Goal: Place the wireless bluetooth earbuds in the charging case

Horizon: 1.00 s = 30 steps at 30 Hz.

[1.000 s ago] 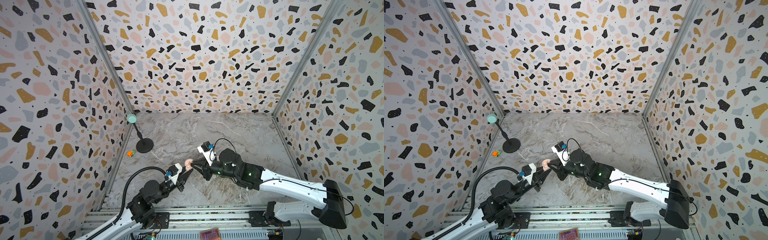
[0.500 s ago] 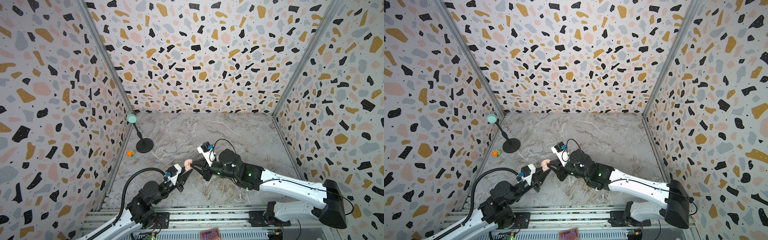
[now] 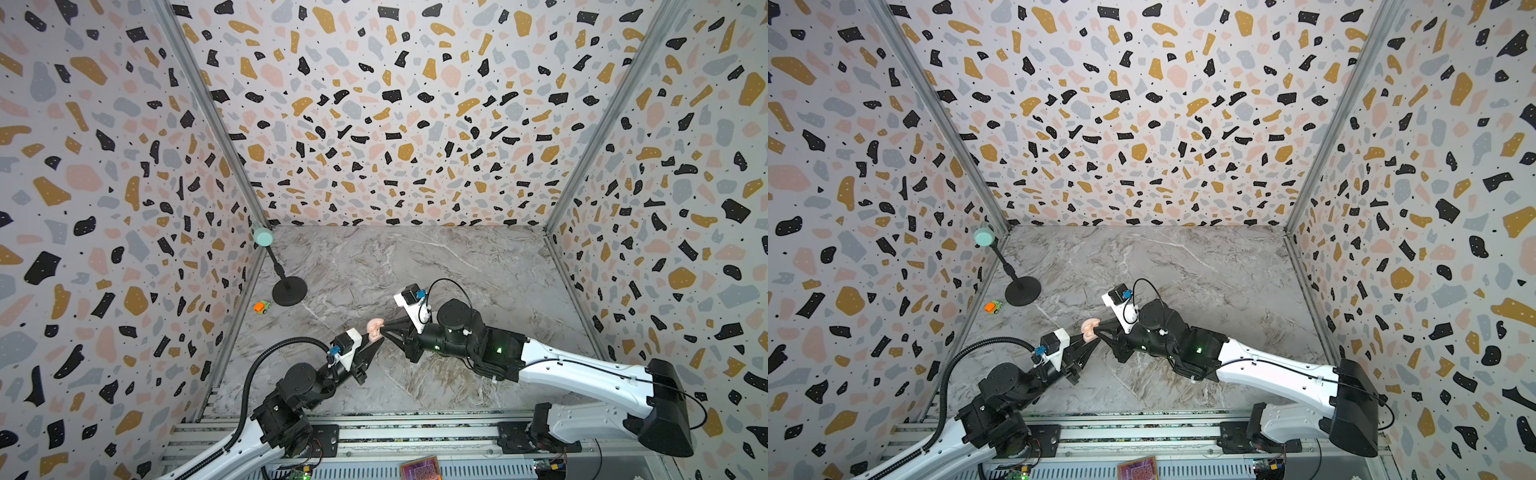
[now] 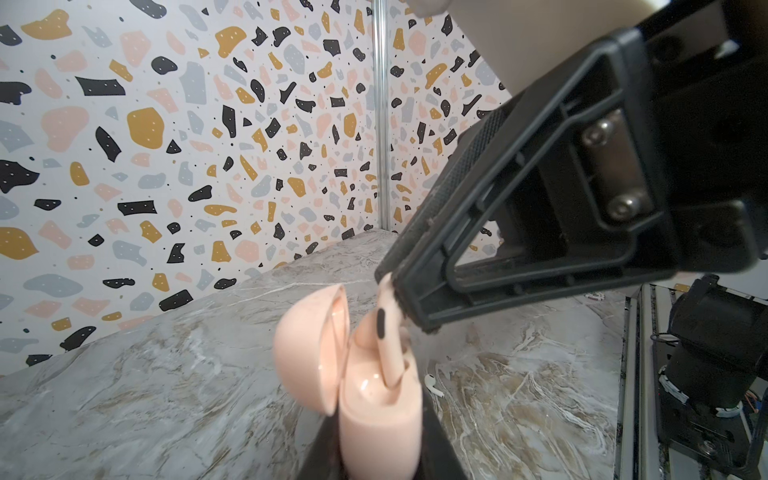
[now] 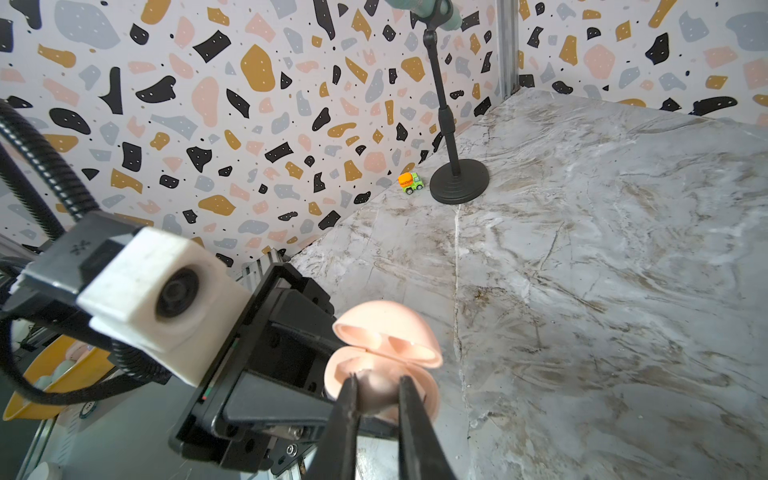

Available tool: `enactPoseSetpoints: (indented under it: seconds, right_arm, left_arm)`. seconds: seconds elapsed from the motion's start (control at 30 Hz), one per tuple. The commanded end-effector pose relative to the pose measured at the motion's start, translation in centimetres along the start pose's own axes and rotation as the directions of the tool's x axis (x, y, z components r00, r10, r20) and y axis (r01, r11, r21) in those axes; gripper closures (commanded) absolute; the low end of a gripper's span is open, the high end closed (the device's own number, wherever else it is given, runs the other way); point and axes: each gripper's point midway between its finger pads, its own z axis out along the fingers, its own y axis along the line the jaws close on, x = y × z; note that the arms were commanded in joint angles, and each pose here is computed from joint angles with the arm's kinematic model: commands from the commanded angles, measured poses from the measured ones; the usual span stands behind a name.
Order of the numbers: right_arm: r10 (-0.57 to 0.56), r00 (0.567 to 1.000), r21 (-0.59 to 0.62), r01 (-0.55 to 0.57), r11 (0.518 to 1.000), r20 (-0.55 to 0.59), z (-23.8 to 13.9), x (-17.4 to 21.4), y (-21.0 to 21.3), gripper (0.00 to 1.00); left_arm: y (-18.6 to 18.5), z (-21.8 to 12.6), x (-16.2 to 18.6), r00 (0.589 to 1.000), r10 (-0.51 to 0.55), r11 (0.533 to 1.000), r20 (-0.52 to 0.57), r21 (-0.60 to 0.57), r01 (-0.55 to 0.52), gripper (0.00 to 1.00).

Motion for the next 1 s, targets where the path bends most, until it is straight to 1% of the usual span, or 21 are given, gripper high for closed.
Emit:
enactPoseSetpoints:
  seconds: [0.0, 0.2, 0.37, 0.47, 0.77, 0.97]
  right_arm:
    - [0.002, 1.000, -0.029, -0.002, 1.000, -0.005, 0.1, -0.2, 1.2, 0.85]
    - [-0.008, 0.999, -0.022, 0.009, 1.000, 0.038, -0.3, -1.9, 1.4, 0.85]
    - [-0.011, 0.999, -0.030, 0.012, 0.999, 0.040, 0.0, -2.2, 1.7, 0.85]
    - [-0.005, 0.998, -0.037, 0.007, 0.999, 0.060, -0.1, -2.7, 1.9, 0.85]
    - [0.006, 0.998, -0.057, -0.002, 0.998, 0.064, 0.0, -2.5, 2.1, 0.85]
    - [0.029, 0.995, -0.078, -0.021, 0.997, 0.093, 0.0, -2.7, 2.4, 0.85]
  left_arm:
    - [0.1, -0.2, -2.4, 0.995, 0.011, 1.000, 0.100, -0.007, -0.010, 1.00]
    - [0.0, -0.2, -2.3, 0.995, 0.010, 1.000, 0.097, -0.004, -0.009, 1.00]
    - [0.0, -0.2, -2.3, 0.995, 0.010, 1.000, 0.098, -0.003, -0.009, 1.00]
    - [0.0, -0.2, -2.4, 0.995, 0.011, 1.000, 0.099, -0.004, -0.011, 1.00]
    - [0.0, -0.2, -2.2, 0.996, 0.012, 1.000, 0.093, -0.003, -0.012, 1.00]
    - [0.0, -0.1, -2.2, 0.996, 0.013, 1.000, 0.089, -0.003, -0.013, 1.00]
